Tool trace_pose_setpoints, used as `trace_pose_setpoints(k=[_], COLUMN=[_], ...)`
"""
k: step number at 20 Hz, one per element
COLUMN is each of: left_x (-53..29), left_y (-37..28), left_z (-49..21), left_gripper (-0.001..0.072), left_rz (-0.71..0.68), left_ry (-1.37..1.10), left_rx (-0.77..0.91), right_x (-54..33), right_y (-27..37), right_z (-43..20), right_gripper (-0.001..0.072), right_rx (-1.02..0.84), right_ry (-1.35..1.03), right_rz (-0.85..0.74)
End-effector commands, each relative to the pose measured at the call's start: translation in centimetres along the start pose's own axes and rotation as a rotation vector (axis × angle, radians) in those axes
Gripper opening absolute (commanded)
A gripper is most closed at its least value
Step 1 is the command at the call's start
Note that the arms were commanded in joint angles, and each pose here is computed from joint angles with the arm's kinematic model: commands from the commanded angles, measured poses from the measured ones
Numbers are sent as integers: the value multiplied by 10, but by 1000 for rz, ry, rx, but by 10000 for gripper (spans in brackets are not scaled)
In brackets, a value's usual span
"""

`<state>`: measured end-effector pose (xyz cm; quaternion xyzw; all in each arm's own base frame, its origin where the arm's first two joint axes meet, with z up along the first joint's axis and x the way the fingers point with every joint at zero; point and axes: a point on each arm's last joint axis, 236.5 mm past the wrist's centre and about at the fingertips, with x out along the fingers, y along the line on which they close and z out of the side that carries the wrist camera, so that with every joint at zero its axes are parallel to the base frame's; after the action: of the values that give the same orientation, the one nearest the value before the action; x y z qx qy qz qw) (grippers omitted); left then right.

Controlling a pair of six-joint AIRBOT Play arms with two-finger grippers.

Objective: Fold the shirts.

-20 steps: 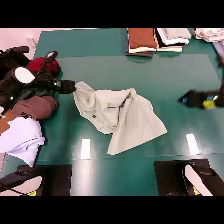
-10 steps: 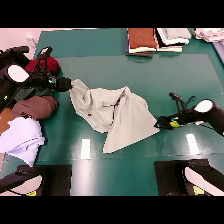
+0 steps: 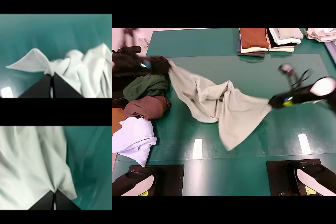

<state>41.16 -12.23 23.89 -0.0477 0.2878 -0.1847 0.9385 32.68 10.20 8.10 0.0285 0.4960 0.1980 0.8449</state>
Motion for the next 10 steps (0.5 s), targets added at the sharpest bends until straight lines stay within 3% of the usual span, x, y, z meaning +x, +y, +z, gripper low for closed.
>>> trace_pose_setpoints(k=[1, 5, 10], left_x=[-128, -286, -386], left_y=[-28, -74, -102], left_z=[95, 143, 143], left_gripper=[22, 22, 21], left_rz=[36, 16, 2], left_ry=[-340, -680, -874], left_rx=[118, 199, 243], right_x=[-145, -294, -362], right_y=[9, 28, 29], right_z=[77, 97, 90], right_gripper=[15, 15, 15], right_rx=[-88, -135, -120], right_ry=[-384, -700, -784], right_rz=[-118, -265, -396])
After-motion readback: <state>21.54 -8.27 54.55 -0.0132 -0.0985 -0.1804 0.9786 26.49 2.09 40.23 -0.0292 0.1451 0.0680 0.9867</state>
